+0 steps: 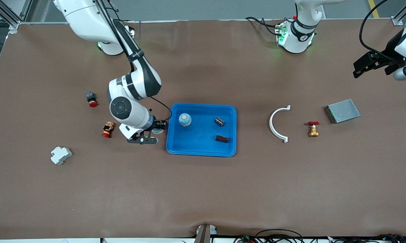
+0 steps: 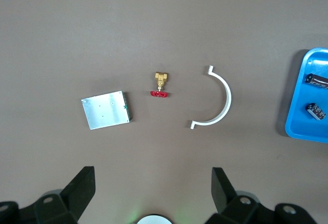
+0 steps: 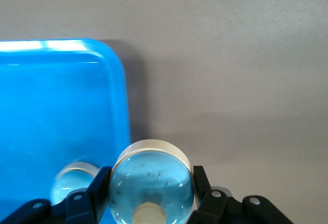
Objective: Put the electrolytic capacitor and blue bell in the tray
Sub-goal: 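Carry the blue button into the tray with the right gripper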
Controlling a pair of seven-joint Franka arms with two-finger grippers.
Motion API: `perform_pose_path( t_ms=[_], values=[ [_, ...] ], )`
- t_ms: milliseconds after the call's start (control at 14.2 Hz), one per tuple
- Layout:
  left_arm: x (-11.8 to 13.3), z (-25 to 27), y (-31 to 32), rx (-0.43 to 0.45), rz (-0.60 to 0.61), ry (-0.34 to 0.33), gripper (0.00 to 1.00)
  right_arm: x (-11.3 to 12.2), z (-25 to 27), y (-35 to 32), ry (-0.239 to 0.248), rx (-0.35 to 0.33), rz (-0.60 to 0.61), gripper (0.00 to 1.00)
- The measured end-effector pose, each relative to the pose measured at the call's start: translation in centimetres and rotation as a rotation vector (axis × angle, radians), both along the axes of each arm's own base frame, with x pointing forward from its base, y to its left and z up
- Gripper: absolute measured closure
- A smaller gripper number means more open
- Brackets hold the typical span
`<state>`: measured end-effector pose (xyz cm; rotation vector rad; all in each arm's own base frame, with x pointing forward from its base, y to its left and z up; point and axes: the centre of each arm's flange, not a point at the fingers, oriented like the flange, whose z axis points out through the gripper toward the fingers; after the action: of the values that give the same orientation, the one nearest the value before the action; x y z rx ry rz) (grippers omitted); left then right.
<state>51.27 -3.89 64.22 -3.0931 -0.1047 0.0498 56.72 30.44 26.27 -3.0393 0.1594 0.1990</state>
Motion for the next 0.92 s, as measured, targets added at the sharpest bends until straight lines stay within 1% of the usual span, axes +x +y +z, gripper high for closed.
perform_pose_path(
  t_ms=[211,423,704,915],
  values=[
    [0.2,-0.4,-0.3,0.0,-0.006,0.008,0.0,0.2,0.1,2.1,-0.003,-0.009,-0.111,0.31],
    [0.2,-0.5,-0.4,0.0,-0.019,0.01,0.0,0.7,-1.7,4.8,0.006,-0.028,-0.219,0.31],
    [0.3,-0.6,-0.3,-0.001,-0.046,0.013,0.0,1.1,-4.4,6.1,0.021,-0.051,-0.269,0.31],
    [0.5,-0.9,-0.3,-0.002,-0.046,0.011,0.0,1.2,-5.1,7.1,0.021,-0.054,-0.294,0.31]
  ],
)
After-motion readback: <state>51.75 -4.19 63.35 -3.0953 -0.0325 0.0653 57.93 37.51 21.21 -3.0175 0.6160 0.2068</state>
